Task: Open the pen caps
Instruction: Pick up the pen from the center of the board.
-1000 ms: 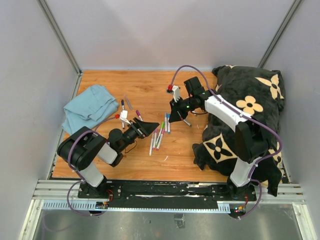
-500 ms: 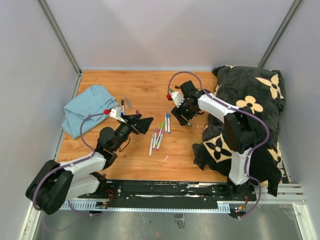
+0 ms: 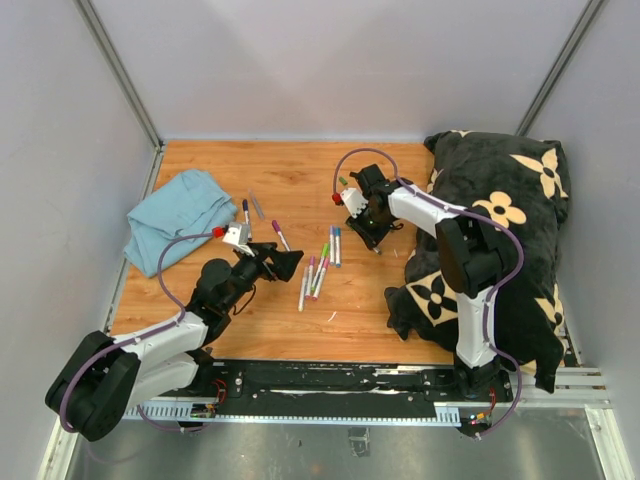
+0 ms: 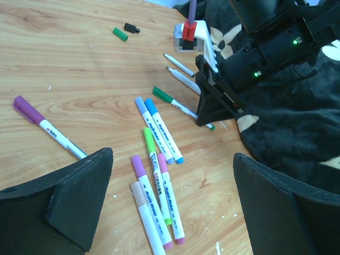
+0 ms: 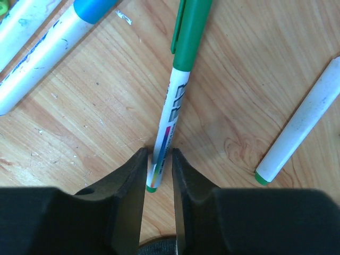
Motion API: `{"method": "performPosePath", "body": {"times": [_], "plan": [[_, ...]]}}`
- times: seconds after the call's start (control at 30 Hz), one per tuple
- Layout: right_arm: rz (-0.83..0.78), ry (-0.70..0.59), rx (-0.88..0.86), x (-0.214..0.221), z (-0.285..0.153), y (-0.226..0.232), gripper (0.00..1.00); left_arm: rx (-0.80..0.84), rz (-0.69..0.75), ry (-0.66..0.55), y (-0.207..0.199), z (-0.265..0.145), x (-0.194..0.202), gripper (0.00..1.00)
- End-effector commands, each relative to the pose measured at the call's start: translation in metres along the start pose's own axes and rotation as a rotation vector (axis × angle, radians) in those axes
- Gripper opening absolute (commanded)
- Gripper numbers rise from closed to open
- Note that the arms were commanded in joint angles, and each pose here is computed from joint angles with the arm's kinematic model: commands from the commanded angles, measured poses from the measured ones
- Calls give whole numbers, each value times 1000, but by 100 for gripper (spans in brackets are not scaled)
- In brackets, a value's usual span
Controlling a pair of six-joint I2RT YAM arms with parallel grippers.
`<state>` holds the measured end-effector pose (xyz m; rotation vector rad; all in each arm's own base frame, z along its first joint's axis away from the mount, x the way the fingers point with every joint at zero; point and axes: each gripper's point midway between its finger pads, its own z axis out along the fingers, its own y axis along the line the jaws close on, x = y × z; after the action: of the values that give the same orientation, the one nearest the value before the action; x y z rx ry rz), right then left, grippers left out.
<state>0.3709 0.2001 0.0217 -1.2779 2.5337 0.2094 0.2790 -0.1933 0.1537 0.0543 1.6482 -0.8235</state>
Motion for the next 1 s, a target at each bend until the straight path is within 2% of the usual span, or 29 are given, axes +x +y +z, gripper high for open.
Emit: {"method": "performPosePath", "body": {"times": [0.0,0.17,0.4,0.57,0.77,0.97], "plan": [[21,54,-21,13,6,-5,21,65,-11,-19,-14,-1,-5,99],[31,44,-38,12,3,-3,1,184,-106,-31,-37,-1,-6,99],[74,-170,-110,-16,-42,3,1,226,-255,0,-46,20,0,99],[96,-311,-245,-33,-73,23,1,220,-322,20,-46,50,3,98],[70,-463,-466,-52,-107,62,1,251,-378,-70,-51,74,-18,98],[16,-553,-564,-61,-132,84,1,252,-415,-153,-51,88,-37,98]]}}
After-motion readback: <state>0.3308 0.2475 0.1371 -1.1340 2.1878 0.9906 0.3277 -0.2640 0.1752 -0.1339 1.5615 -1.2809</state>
